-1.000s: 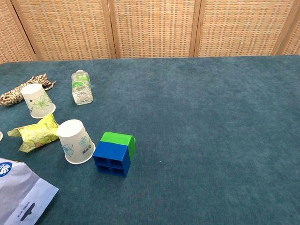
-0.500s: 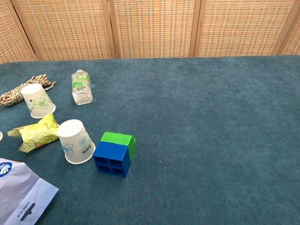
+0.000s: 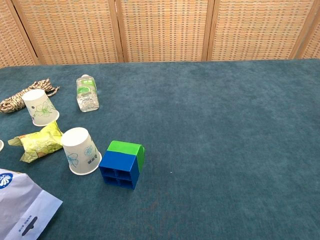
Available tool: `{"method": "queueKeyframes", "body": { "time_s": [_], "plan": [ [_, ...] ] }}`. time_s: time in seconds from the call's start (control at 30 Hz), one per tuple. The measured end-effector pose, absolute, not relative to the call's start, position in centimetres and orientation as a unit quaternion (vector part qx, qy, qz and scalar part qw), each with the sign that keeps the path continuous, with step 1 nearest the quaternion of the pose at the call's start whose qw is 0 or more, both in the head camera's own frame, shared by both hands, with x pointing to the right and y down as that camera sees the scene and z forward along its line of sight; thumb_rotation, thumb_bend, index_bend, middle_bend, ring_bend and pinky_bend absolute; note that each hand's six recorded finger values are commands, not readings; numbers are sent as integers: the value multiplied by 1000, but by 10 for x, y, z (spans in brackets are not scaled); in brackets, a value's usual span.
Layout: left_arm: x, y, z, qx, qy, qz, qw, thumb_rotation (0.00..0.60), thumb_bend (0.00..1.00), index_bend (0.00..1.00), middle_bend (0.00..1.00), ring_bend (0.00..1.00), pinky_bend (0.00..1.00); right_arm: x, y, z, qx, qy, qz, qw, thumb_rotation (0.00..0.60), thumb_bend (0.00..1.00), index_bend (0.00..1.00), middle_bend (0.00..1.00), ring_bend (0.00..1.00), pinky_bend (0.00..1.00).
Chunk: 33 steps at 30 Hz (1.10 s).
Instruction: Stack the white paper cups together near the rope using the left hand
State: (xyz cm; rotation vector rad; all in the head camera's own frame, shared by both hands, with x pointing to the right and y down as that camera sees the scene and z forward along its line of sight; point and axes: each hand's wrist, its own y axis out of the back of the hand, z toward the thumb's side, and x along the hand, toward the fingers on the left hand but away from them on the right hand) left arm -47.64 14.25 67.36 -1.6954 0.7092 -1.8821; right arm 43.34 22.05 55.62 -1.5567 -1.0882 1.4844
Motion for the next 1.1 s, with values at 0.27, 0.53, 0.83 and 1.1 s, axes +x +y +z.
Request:
{"method": "queueKeyframes", "body": {
  "time_s": [0.27,0.53,0.83,1.1],
  "plan": [
    [-474,143,673,-624,270,-686,260,600,220,470,0,0,0,433,221,556,-603,-421,575,357,600,0,0,0,0,0],
    [-474,139,668,-624,281,-680,261,600,220,471,0,0,0,434,221,557,-603,-422,576,357,600,0,0,0,0,0],
    [-468,106,635,-630,330,-648,274,600,220,470,0,0,0,433,221,558,-604,-420,577,355,600,0,0,0,0,0],
    [-449,73,614,-632,345,-624,304,600,220,471,0,0,0,437,219,558,-603,-425,578,349,600,0,0,0,0,0]
  ]
}}
